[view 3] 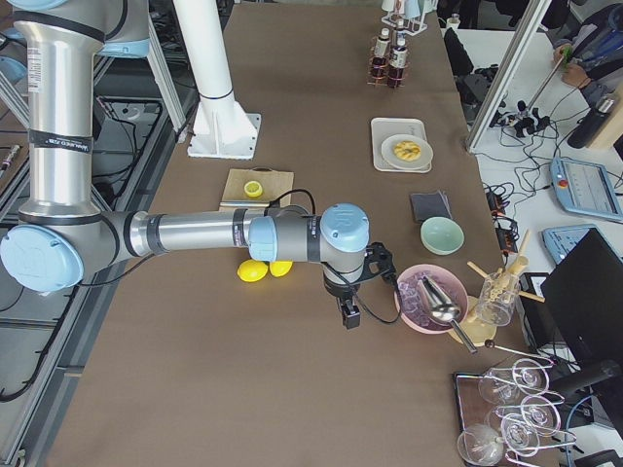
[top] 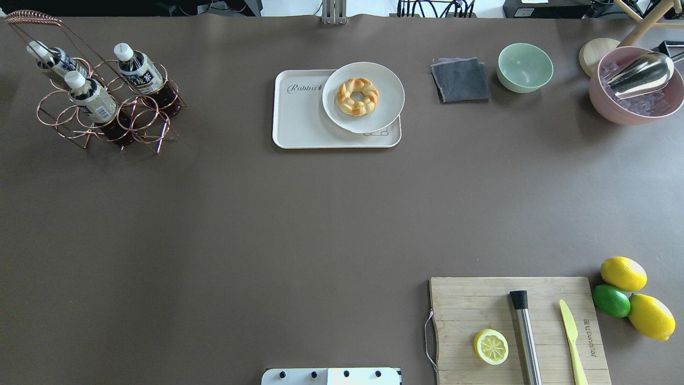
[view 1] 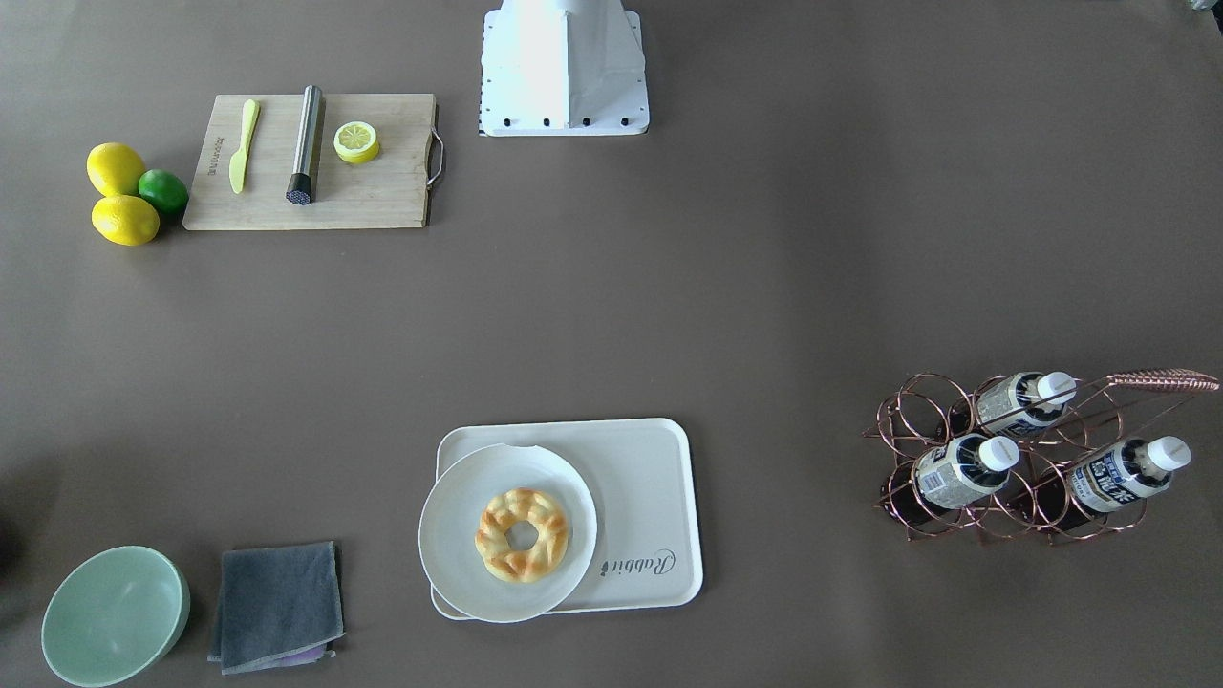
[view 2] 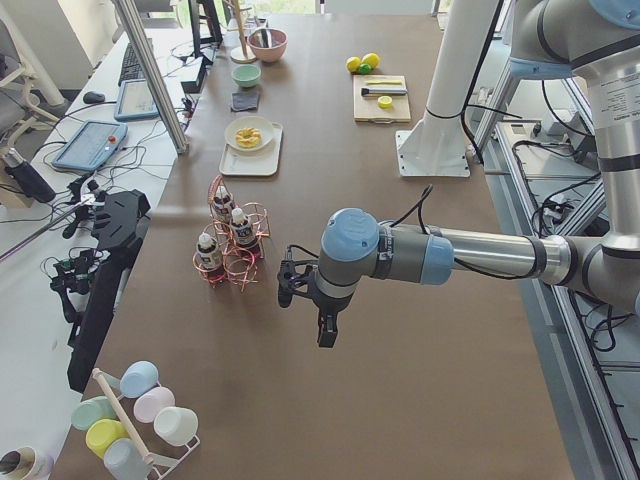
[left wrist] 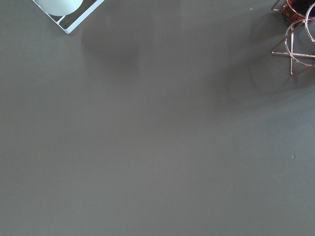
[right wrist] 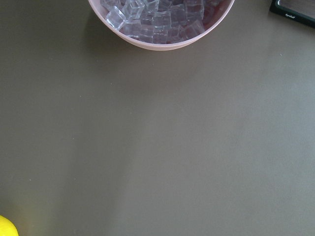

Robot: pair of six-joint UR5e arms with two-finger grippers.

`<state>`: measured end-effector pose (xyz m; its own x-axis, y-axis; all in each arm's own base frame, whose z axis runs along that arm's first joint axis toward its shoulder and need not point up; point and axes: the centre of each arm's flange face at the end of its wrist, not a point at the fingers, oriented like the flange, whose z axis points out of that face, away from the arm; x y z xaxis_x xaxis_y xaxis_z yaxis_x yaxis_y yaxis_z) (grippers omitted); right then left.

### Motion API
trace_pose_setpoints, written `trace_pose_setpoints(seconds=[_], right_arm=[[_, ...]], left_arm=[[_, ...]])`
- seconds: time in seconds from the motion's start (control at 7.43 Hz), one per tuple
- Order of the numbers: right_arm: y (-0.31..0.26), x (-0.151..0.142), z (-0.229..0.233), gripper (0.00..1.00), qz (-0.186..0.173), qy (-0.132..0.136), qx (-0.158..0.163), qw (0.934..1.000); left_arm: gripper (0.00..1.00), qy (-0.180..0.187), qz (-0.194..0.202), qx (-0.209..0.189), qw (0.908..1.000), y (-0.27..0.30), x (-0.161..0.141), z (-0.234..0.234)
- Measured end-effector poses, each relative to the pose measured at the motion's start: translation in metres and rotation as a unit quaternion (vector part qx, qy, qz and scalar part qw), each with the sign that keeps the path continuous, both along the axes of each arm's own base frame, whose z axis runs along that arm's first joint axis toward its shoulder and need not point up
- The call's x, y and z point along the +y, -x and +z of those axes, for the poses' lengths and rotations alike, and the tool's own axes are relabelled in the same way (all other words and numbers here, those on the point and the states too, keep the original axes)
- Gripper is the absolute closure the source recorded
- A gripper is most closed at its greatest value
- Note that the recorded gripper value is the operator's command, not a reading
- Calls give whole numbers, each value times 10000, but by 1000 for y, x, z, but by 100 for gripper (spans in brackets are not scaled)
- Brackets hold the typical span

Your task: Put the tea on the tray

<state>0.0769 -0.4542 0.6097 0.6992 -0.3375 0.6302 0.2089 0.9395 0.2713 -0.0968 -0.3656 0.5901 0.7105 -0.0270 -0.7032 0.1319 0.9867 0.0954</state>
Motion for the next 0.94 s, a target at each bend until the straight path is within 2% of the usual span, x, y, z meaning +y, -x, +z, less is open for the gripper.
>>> trace_pose_setpoints(seconds=[0.94], right_arm=[[-4,2,1,0,49,13,-11,10000]], left_arm=[[2,52,-17,36,10000,-1,3,3]])
